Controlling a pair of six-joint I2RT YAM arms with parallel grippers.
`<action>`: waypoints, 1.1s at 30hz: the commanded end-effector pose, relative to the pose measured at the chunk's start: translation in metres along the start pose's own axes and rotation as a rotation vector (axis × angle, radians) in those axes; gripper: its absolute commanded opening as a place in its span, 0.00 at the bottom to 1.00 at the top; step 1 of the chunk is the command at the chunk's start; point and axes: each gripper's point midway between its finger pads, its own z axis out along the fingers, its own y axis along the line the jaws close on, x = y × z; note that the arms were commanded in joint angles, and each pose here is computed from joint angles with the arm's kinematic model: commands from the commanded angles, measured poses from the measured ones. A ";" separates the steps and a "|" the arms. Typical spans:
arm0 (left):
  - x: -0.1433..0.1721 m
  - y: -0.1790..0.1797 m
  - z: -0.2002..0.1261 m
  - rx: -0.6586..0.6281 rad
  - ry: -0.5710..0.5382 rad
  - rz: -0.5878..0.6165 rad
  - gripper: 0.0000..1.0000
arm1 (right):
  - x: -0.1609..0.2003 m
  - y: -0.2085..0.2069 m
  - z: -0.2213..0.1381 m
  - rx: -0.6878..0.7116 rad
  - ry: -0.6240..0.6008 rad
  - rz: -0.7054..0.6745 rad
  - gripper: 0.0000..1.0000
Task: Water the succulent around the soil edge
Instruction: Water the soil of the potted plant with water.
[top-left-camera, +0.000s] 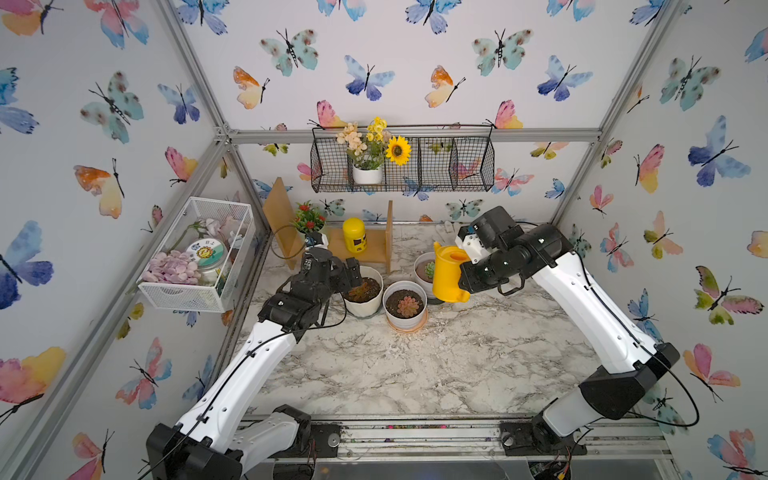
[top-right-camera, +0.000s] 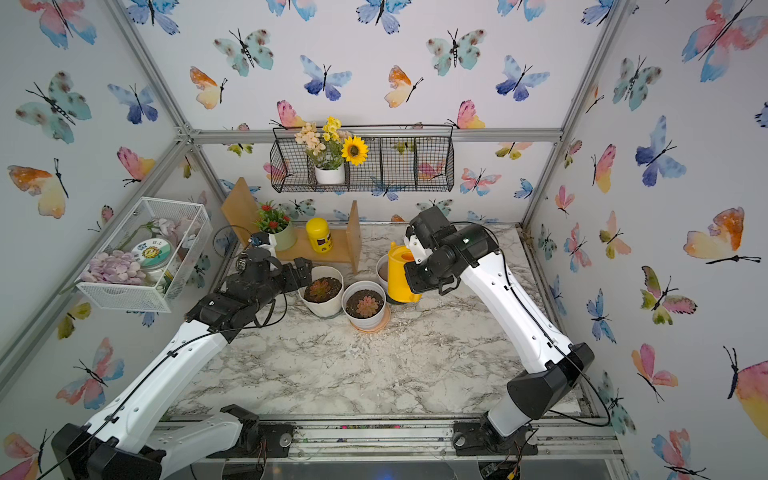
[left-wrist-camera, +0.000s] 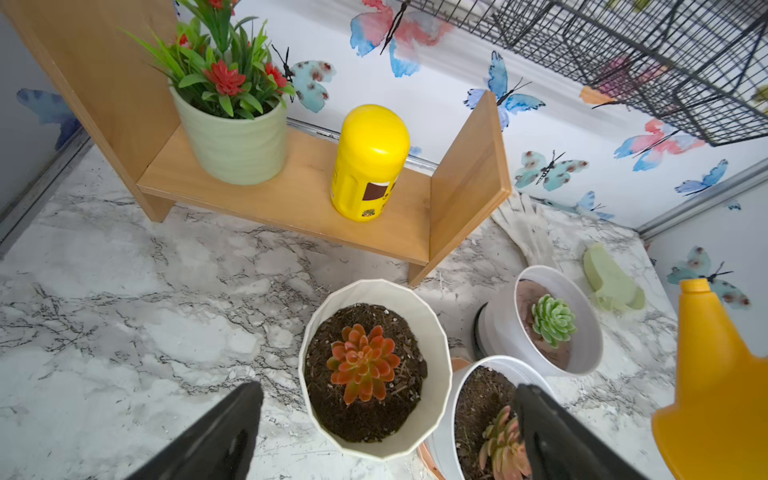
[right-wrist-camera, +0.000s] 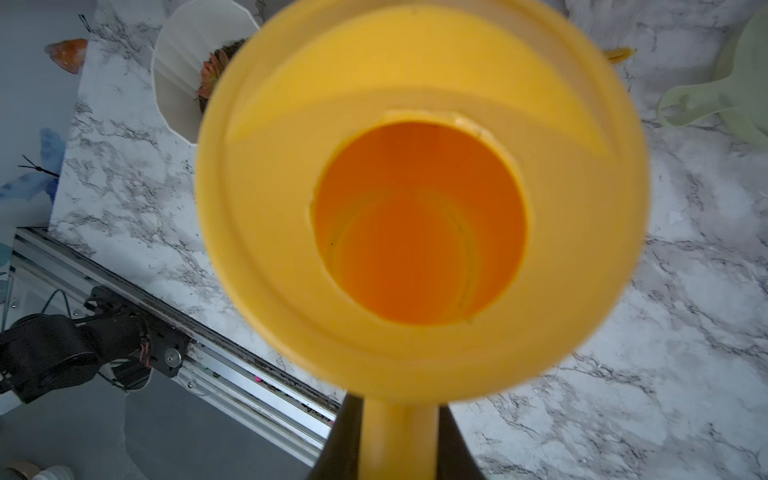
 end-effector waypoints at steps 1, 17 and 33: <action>0.019 -0.005 -0.010 0.043 0.105 0.019 0.98 | 0.033 0.002 0.015 -0.038 0.141 0.047 0.02; 0.039 -0.003 -0.010 0.055 0.176 0.012 0.99 | 0.049 0.008 0.024 -0.083 0.207 0.069 0.02; 0.041 0.001 -0.015 0.044 0.171 -0.005 0.99 | 0.026 0.020 0.041 -0.128 0.229 0.052 0.02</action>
